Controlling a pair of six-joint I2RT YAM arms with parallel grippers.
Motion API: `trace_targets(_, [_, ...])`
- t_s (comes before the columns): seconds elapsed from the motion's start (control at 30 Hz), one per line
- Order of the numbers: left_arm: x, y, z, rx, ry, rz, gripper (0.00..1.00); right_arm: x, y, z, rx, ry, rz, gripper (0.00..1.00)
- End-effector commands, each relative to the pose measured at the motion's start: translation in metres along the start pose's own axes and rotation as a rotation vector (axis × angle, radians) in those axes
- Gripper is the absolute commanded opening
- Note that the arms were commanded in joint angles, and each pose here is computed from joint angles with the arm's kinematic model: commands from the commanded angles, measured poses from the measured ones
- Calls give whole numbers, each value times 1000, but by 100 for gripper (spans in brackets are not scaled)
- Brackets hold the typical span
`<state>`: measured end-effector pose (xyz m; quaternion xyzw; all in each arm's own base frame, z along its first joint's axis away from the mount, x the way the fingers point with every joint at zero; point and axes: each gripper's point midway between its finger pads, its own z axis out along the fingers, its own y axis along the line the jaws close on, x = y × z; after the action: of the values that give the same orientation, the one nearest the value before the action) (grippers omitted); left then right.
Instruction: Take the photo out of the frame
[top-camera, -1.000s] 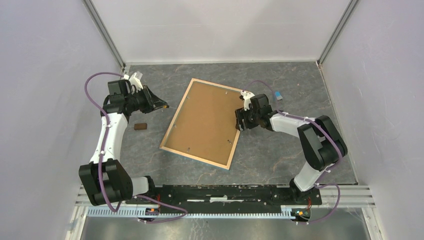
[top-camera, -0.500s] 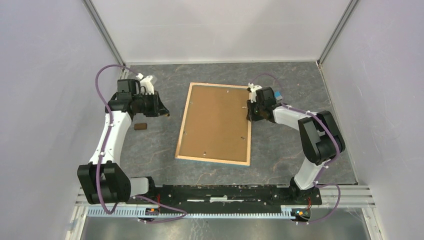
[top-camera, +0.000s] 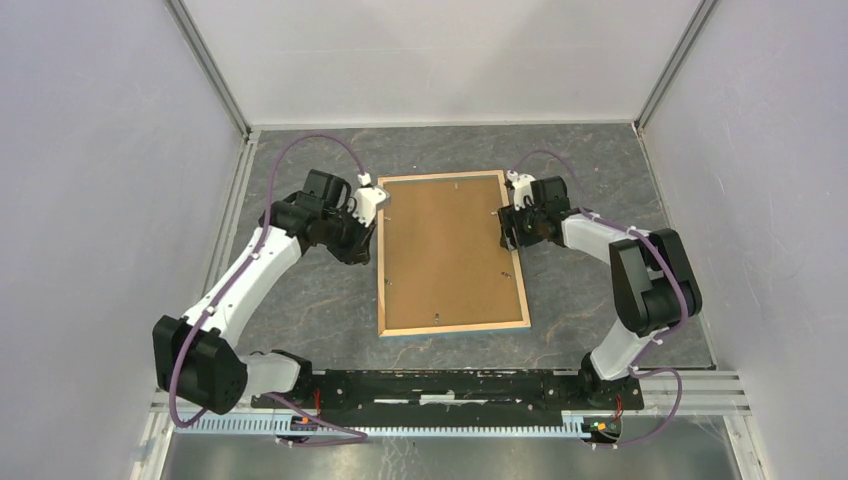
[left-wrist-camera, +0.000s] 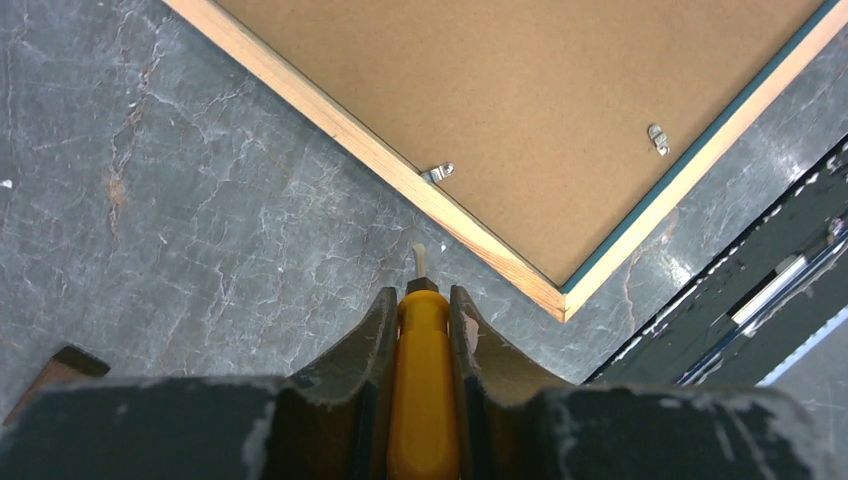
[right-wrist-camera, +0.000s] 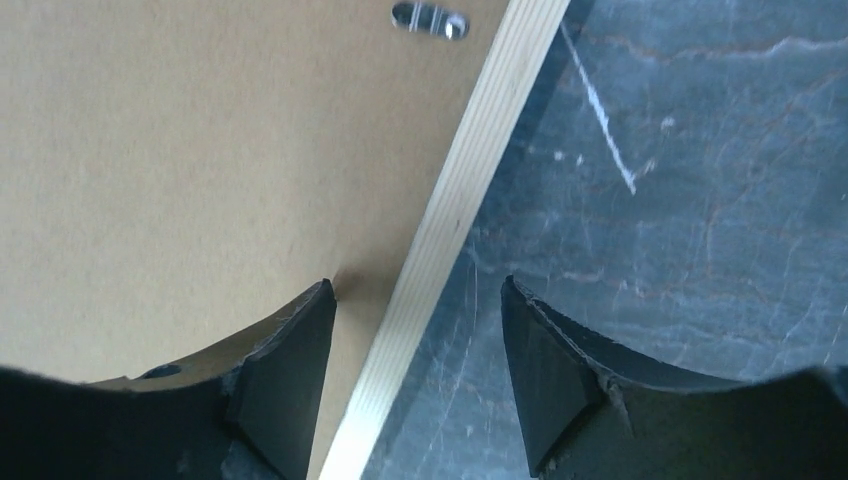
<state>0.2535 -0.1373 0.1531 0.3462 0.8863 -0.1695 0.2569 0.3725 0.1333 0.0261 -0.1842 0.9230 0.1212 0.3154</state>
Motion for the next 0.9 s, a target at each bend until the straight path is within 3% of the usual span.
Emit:
trace_targets(0.0, [3, -7, 6, -20, 32, 152, 2, 3, 12, -21, -100, -7, -37, 69])
trace_targets(0.17, [4, -19, 23, -27, 56, 225, 2, 20, 20, -27, -139, 13, -44, 70])
trace_targets(0.4, [2, -35, 39, -20, 73, 298, 2, 33, 19, -21, -139, 39, -42, 61])
trace_targets(0.87, [11, -42, 64, -78, 107, 437, 2, 58, 15, -12, -122, 98, -23, 28])
